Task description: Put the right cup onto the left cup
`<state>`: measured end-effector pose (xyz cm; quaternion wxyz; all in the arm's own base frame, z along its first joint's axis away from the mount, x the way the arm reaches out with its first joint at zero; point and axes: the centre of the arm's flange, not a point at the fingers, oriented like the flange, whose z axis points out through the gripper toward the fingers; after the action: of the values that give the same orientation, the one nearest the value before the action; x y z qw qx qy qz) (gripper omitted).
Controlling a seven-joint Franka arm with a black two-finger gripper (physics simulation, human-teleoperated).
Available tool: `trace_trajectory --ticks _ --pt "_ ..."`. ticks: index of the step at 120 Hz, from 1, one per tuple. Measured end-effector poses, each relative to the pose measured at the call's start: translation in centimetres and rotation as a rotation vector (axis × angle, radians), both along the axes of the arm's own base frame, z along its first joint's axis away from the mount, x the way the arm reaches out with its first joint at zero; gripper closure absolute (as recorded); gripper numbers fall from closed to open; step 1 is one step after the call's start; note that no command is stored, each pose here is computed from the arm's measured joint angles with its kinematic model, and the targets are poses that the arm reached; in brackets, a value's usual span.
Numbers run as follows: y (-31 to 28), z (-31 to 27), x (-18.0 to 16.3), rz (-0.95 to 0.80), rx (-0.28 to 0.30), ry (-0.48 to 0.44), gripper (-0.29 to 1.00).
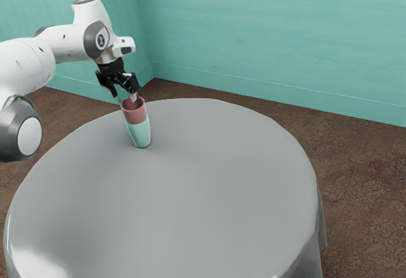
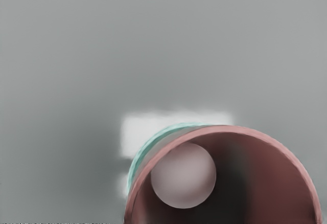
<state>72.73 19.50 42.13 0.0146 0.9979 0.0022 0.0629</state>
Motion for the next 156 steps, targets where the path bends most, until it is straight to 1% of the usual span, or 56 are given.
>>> trace_trajectory --ticks 13,34,48,69,86,100,112,156 --pt "-0.4 2.3 -1.9 0.002 -0.016 -0.002 0.05" --pt "-3.3 4.4 -6.1 -0.027 -0.067 0.029 0.02" --pt "-6.2 6.0 -7.8 -0.07 -0.079 0.042 0.01" --pt "-12.2 8.4 -9.2 -0.177 -0.041 0.061 0.01" --pt "-15.1 12.5 -11.3 -0.227 -0.026 0.041 0.0" --pt "-15.3 15.9 -13.0 -0.233 -0.022 0.024 0.0" --pt "-15.1 17.5 -13.9 -0.231 -0.021 0.019 0.0" --pt "-15.3 18.5 -14.5 -0.237 -0.008 0.03 0.0"
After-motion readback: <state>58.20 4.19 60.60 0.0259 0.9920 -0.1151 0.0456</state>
